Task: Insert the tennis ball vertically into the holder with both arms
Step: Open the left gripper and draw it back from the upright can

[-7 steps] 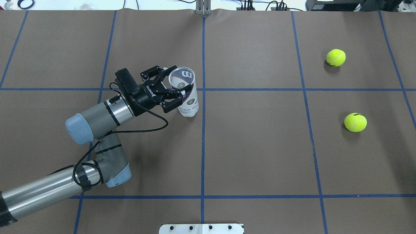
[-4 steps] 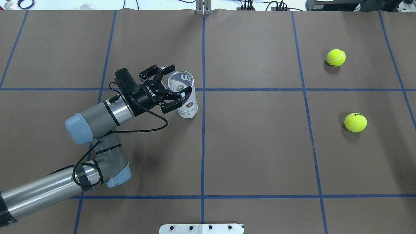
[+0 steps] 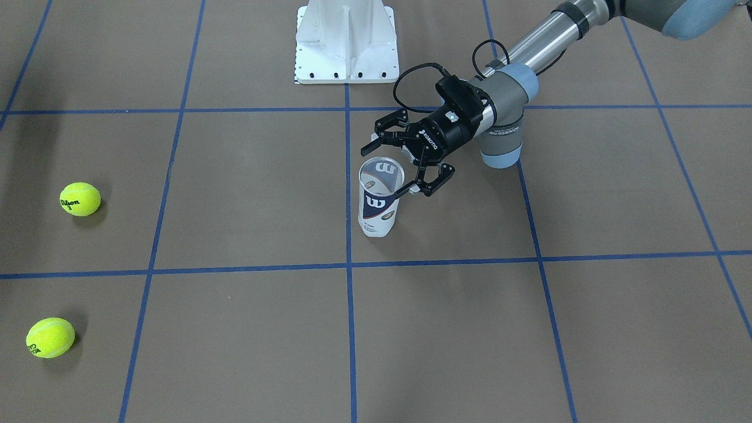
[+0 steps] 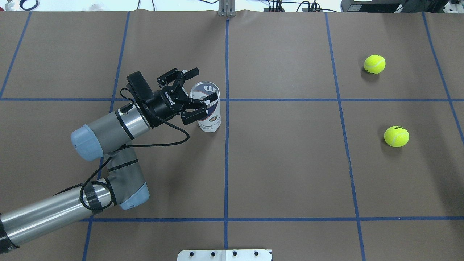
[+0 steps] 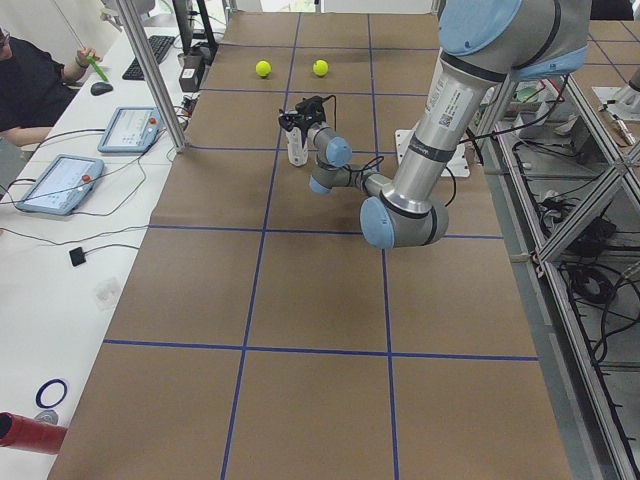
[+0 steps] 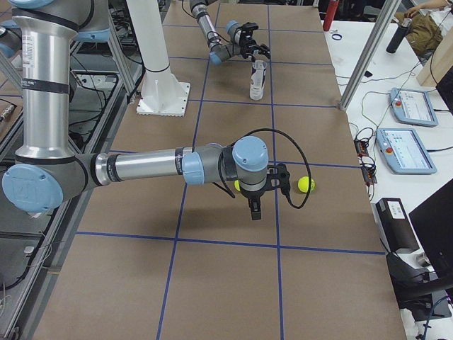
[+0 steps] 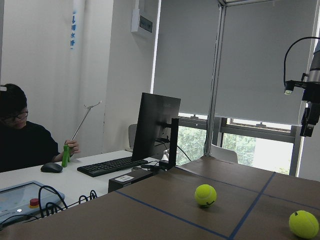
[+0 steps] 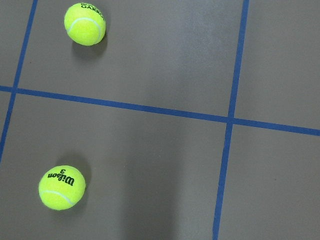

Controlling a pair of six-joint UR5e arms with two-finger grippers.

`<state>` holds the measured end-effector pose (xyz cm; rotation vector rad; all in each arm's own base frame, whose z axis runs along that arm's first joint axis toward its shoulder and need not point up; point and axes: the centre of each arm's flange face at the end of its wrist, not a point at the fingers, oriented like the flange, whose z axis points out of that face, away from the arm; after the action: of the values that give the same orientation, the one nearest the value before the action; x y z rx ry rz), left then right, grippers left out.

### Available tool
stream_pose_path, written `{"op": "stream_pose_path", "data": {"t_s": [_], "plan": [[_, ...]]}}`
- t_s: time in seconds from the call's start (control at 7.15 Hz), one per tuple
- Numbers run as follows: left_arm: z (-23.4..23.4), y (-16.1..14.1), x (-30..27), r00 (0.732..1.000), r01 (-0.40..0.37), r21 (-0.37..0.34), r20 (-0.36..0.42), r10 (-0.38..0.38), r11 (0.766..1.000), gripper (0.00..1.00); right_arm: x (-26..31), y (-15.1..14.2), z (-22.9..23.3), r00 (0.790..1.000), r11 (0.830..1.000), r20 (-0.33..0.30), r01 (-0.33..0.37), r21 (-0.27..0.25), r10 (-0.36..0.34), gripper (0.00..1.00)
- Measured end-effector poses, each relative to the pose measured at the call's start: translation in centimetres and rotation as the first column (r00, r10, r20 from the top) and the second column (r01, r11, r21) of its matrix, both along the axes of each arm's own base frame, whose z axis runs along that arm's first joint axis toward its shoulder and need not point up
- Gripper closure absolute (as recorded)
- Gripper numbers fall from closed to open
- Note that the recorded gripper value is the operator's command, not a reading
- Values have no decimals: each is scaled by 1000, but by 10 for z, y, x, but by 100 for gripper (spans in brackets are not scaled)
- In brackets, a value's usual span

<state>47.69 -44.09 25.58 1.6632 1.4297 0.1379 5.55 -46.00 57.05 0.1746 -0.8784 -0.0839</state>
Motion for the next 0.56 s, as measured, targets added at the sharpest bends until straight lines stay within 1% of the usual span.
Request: {"op": "stream_pose_path", "data": {"t_s": [0.28,0.42,0.56], "plan": [[-31,-6,-23,1000,26,0,4,-26,1000,1,0,-1,-1,1000,1000,1,0,2,0,1],[-45,-10,-45,998,49,-16,33,-49,999,1,0,-2,-2,1000,1000,-2,0,4,0,1],[-40,-12,-70,994,75,-40,77,-72,996,1,1,-3,-4,1000,1000,-8,-1,9,1,1]]}}
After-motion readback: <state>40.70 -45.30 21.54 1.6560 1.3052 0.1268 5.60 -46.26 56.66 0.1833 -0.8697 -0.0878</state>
